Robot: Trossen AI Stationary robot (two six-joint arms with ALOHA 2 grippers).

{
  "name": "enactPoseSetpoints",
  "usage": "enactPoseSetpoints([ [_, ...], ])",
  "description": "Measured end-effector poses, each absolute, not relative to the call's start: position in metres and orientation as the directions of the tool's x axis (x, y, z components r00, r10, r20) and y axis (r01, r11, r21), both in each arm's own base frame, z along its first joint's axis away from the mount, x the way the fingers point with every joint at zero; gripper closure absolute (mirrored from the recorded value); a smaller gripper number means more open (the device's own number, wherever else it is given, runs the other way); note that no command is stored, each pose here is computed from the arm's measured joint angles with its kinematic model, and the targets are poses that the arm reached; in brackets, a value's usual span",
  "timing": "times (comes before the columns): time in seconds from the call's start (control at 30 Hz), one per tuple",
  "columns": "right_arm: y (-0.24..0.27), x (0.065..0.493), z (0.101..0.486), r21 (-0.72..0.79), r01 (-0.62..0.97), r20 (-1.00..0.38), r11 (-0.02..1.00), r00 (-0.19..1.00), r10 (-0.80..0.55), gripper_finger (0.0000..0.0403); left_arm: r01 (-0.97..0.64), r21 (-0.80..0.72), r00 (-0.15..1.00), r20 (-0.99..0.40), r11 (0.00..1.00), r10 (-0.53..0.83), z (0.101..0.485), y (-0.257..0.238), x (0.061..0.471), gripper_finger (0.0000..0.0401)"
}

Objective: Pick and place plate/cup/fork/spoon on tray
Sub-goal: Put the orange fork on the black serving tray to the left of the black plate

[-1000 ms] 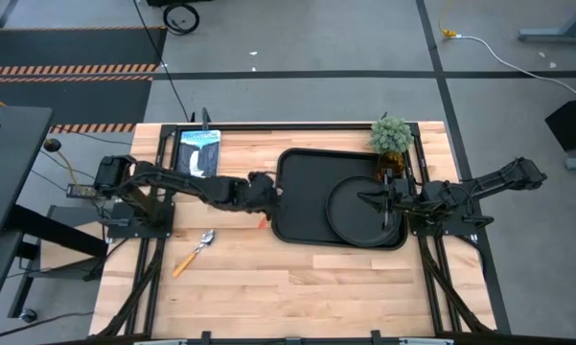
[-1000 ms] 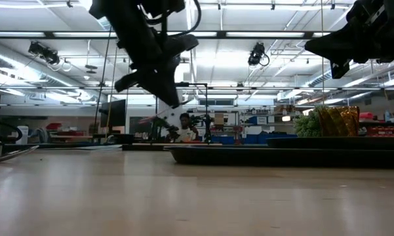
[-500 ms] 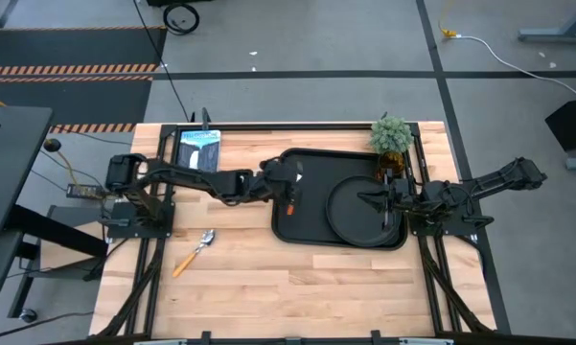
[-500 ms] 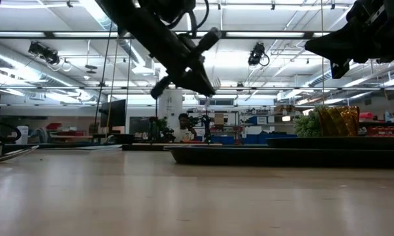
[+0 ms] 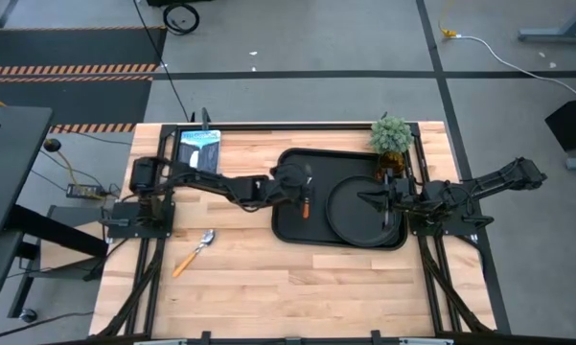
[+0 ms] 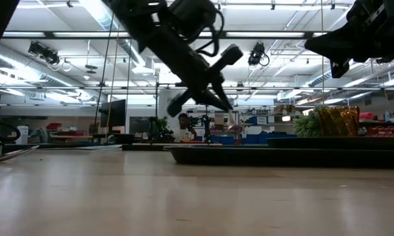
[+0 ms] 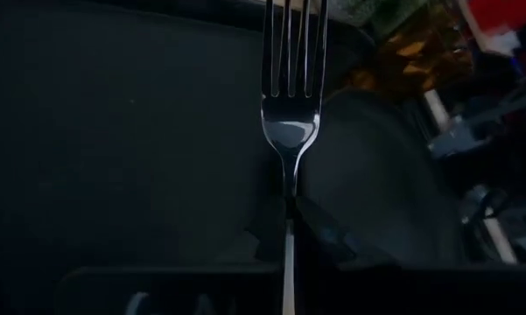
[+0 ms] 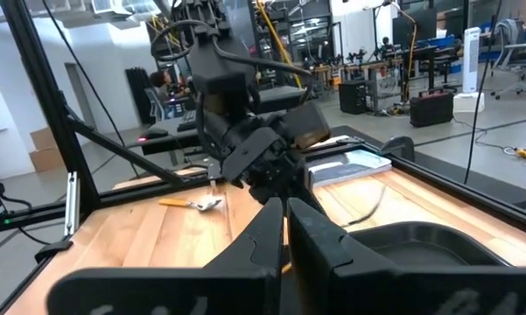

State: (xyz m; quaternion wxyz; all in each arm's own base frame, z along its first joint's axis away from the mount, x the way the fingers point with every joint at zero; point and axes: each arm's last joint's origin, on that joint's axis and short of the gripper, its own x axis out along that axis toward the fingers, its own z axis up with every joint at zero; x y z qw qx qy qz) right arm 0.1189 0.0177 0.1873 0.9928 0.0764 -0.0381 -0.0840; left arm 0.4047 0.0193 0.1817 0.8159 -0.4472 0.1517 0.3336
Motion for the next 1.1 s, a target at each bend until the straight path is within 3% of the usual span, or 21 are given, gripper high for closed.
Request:
enactPoseSetpoints([
  [0.2,0.018,0.119,0.188,0.16,0.161,0.067,0.974,0.983,-0.173,0.0376,-0.7,-0.606,0.712,-0.558,0.376,0.426,0.186,0.008,0.437,0.0386],
  [0.57,0.018,0.119,0.188,0.163,0.162,0.074,0.973,0.982,-0.176,0.0376,-0.857,-0.431,0.514,-0.742,0.281,0.431,0.171,0.003,0.473,0.0387],
  [1.1,0.017,0.119,0.191,0.172,0.16,0.095,0.972,0.979,-0.178,0.0376,-0.901,-0.37,0.433,-0.801,0.227,0.413,0.152,0.006,0.474,0.0378],
])
